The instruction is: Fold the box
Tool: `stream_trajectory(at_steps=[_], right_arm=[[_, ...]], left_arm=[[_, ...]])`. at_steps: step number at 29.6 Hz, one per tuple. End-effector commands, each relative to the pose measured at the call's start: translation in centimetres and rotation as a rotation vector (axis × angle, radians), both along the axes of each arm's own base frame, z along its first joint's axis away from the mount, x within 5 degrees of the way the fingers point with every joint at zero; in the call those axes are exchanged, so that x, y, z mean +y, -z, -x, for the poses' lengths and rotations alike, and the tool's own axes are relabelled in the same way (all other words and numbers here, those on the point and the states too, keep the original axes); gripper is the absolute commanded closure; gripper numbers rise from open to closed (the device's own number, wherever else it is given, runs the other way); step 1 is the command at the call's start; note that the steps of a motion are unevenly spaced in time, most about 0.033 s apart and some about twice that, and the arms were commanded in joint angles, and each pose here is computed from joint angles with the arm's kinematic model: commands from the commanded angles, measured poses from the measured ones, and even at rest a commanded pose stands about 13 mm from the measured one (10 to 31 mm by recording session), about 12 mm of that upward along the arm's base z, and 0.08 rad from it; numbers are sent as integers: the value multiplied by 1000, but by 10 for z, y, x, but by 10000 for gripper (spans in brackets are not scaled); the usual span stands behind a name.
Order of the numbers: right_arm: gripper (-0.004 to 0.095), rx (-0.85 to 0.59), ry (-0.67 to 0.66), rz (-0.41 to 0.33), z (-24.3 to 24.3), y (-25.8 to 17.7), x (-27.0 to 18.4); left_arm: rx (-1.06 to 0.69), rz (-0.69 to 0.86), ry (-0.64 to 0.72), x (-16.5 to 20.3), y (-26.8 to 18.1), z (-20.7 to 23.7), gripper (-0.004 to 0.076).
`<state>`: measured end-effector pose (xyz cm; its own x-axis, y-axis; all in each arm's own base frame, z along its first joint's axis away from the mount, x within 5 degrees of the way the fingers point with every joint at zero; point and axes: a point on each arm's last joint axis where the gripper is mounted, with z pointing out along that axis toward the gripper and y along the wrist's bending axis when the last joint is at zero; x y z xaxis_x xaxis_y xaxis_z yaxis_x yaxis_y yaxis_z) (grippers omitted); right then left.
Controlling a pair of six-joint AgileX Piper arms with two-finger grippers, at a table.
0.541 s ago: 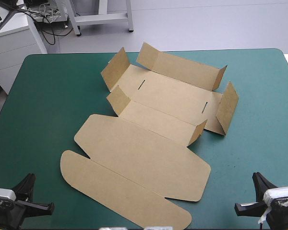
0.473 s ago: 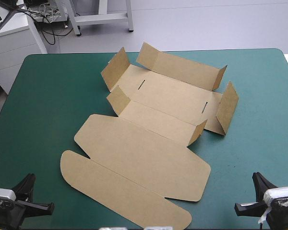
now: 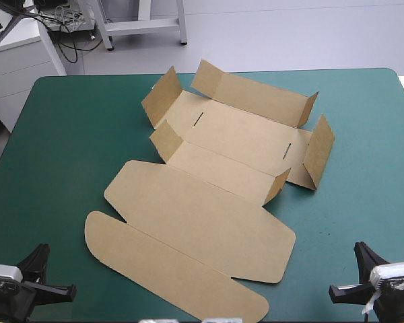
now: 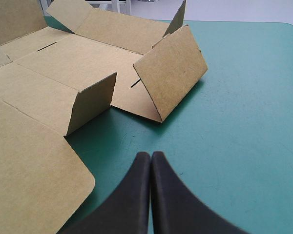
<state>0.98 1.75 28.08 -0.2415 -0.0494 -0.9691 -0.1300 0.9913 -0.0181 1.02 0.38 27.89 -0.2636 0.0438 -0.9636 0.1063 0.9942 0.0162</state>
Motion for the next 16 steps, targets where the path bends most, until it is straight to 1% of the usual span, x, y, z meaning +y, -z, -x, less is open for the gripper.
stream_trajectory(at_steps=[1,3,5,6,8,13,15,16], right_arm=[[919,-119,11,-12,5,-14,0],[903,-119,11,-12,5,-14,0],[854,-119,11,-12,5,-14,0],[813,-119,11,-12,5,-14,0],[712,-119,11,-12,5,-14,0],[328,-119,12,-11,5,-14,0],[241,-119,12,-11,5,-14,0],[218,-119,12,-11,5,-14,0]], left_arm=[[-108,20,8,0,-13,4,734],[-108,20,8,0,-13,4,734],[-108,20,8,0,-13,4,734],[-108,20,8,0,-13,4,734],[-108,20,8,0,-13,4,734],[-108,20,8,0,-13,4,734],[-108,20,8,0,-13,4,734],[-108,20,8,0,-13,4,734]])
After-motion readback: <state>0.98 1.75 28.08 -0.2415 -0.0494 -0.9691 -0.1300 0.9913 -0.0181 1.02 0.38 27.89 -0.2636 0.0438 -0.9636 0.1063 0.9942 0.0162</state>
